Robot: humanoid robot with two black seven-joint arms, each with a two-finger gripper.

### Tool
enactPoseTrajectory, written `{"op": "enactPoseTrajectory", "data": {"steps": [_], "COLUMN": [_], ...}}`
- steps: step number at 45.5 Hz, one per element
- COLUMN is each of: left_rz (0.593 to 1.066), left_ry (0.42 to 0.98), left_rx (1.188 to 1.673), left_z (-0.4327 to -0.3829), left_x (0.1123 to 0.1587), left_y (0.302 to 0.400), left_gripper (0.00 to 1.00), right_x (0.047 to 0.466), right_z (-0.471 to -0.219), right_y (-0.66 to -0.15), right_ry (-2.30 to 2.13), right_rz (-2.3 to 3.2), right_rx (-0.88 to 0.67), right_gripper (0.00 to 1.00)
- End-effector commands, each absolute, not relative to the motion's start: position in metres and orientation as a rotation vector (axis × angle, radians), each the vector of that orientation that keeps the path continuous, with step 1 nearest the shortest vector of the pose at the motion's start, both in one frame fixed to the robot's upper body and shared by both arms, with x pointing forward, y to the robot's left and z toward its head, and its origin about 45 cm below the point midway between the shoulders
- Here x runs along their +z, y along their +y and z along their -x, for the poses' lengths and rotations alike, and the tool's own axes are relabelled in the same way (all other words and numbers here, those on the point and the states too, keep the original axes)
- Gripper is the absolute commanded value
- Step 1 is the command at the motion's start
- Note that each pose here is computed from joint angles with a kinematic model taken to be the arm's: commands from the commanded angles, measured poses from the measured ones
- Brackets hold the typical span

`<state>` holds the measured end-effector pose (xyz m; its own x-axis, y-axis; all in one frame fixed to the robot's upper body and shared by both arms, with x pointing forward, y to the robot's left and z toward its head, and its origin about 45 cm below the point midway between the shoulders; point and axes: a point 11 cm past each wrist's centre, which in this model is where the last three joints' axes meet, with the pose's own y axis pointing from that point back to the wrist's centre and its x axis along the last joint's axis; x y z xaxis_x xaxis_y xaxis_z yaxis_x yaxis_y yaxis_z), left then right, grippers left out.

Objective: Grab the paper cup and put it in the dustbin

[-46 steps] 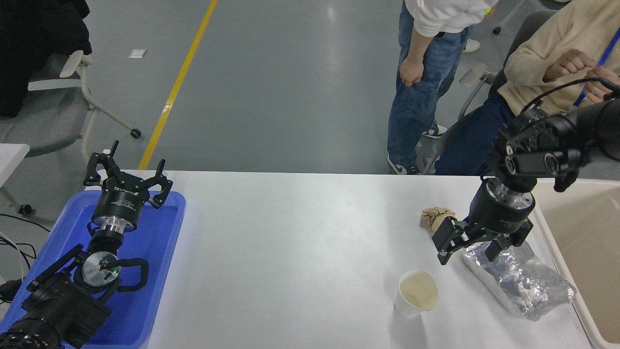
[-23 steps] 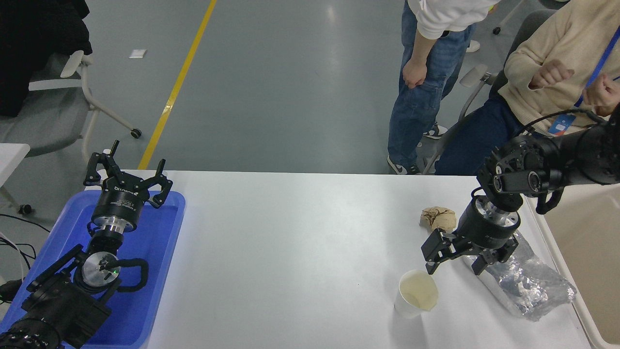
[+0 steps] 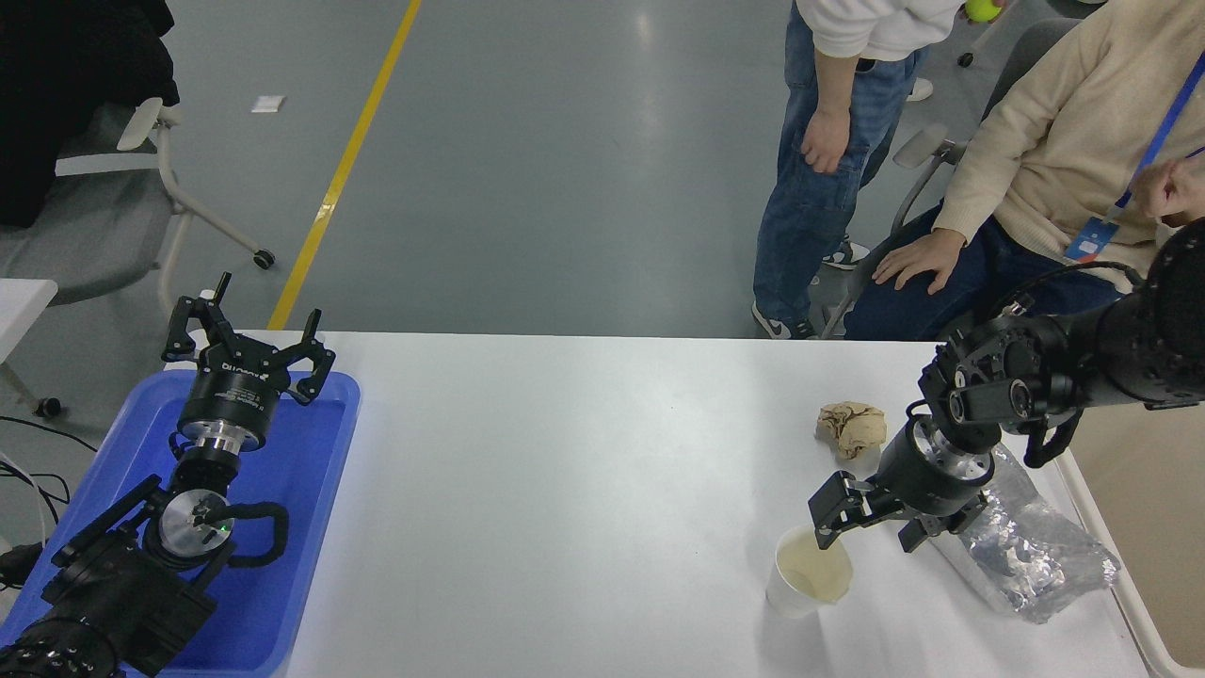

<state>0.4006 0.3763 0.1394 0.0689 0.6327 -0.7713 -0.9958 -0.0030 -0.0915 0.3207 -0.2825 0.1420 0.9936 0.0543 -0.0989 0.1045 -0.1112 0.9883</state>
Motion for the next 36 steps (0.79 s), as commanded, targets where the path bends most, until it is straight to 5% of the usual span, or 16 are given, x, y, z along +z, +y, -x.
{"op": "enactPoseTrajectory", "data": {"steps": [1, 7, 12, 17, 21, 36], "left_rz": [0.754, 0.754, 0.754, 0.754, 0.757, 0.754], "left_ry": [0.620, 0.620, 0.620, 0.620, 0.620, 0.620], "left_rx": [1.420, 1.420, 1.420, 1.420, 1.419, 1.420], "left_z": [-0.4006, -0.4006, -0.4006, -0.4006, -0.4007, -0.4006], "left_x": [0.1393, 0.1393, 0.1393, 0.1393, 0.1396, 0.1393], "left_y": [0.3763, 0.3763, 0.3763, 0.3763, 0.3760, 0.3763], "left_gripper": [1.00, 1.00, 1.00, 1.00, 1.00, 1.00], "right_x": [0.1299, 0.1256, 0.1237, 0.1231, 0.1221, 0.1223], "right_z": [-0.3111, -0.3108, -0.3106, -0.3097, -0.3077, -0.3074], "right_y": [-0.2803, -0.2768, -0.2757, -0.2750, -0.2736, -0.2704], "right_ry": [0.134, 0.130, 0.124, 0.125, 0.130, 0.078], "right_rz": [-1.696, -1.699, -1.704, -1.706, -1.711, -1.743], "right_rx": [-0.055, -0.034, -0.024, -0.026, -0.039, -0.083], "right_gripper": [0.97, 0.90, 0.49, 0.31, 0.00, 0.00]}}
